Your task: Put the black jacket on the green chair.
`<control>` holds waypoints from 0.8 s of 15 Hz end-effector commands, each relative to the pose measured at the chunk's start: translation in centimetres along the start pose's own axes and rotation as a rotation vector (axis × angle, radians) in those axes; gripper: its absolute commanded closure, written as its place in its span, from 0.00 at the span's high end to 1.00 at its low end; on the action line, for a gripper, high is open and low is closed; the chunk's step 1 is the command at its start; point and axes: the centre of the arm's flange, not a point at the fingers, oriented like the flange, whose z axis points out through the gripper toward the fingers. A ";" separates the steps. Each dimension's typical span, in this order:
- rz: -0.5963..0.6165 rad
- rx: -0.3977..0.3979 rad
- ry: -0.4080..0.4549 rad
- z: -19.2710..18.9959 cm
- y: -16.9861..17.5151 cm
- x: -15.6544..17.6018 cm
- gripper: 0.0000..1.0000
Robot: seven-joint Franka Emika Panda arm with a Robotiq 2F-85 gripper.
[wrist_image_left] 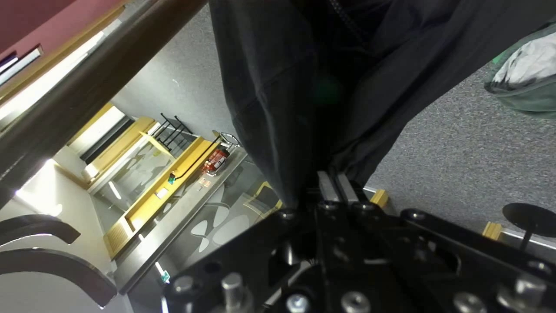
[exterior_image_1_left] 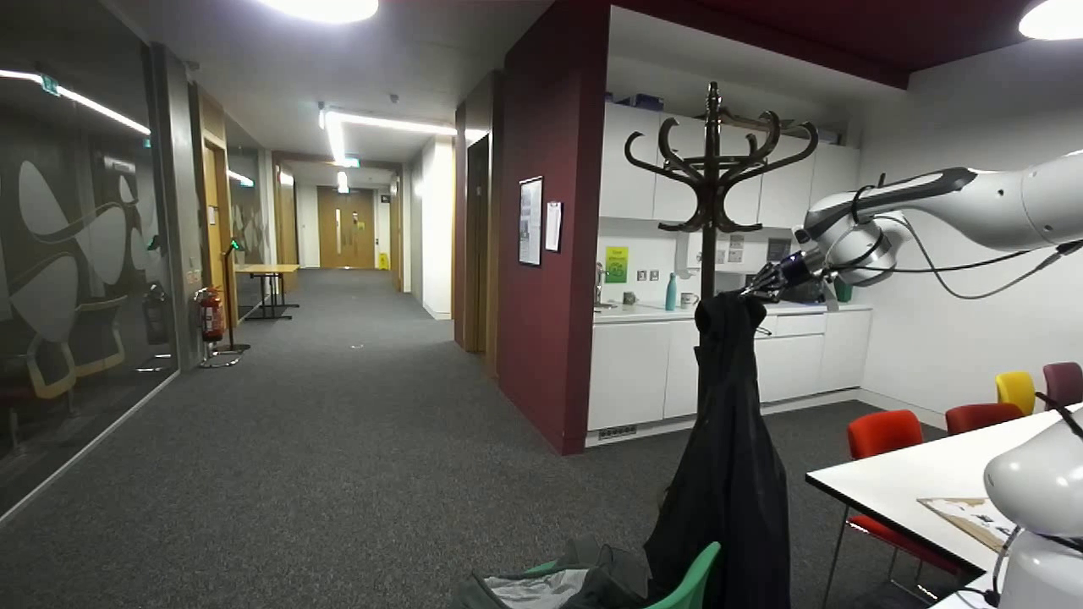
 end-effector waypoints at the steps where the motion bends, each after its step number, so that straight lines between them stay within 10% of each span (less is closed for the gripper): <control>1: 0.000 0.000 0.000 0.0 0.0 0.0 0.03; 12: -0.040 0.081 0.005 3.7 -2.0 2.0 0.01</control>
